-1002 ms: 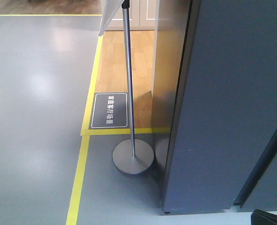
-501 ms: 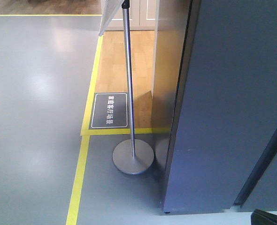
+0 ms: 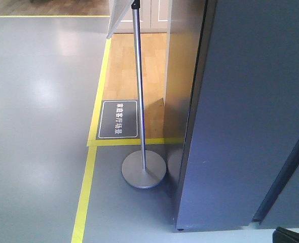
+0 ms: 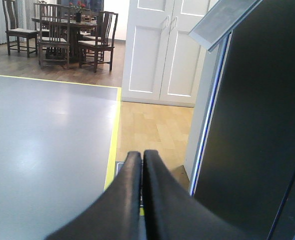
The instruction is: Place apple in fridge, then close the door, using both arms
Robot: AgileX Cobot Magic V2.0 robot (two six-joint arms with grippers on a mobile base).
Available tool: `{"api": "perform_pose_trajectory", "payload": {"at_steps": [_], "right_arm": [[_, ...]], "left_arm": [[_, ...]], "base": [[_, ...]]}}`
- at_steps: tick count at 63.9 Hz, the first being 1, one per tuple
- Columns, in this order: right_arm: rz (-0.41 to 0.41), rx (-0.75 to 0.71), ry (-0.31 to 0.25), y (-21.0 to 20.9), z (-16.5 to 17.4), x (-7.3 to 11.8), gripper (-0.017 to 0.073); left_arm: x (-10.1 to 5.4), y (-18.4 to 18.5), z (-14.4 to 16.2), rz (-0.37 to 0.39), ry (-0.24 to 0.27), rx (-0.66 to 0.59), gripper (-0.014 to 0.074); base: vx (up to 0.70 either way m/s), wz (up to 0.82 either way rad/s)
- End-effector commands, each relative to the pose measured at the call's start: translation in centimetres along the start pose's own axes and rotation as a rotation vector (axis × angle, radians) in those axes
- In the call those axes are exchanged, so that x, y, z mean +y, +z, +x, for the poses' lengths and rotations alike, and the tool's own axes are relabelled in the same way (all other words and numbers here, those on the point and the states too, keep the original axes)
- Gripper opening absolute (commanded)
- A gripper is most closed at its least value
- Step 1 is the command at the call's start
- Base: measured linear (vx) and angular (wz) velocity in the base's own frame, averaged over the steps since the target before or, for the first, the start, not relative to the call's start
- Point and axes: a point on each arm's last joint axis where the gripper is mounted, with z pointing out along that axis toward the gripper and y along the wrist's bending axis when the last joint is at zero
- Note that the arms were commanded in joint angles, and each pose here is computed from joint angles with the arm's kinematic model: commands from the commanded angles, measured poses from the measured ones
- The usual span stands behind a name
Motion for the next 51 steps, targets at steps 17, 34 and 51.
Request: {"api": "perform_pose_trajectory", "payload": {"at_steps": [17,34,51], "right_arm": [[0.313,-0.169,0.022,-1.2,-0.3,-2.0,-0.0003],[0.524,-0.262,0.314,0.8,6.1,-3.7,-0.0003],[0.617,-0.290,0.489,2.2,9.7,-4.7,-0.0003]], "left_arm": [[-0.1,0.0,0.0,0.018,-0.006,-0.059,-0.0008],[-0.1,0.0,0.0,0.018,-0.006,-0.059,-0.0008],[-0.1,0.0,0.0,0.018,-0.006,-0.058,-0.0008]], "base": [[0.00,0.00],[0.00,0.00],[0.00,0.00]]}}
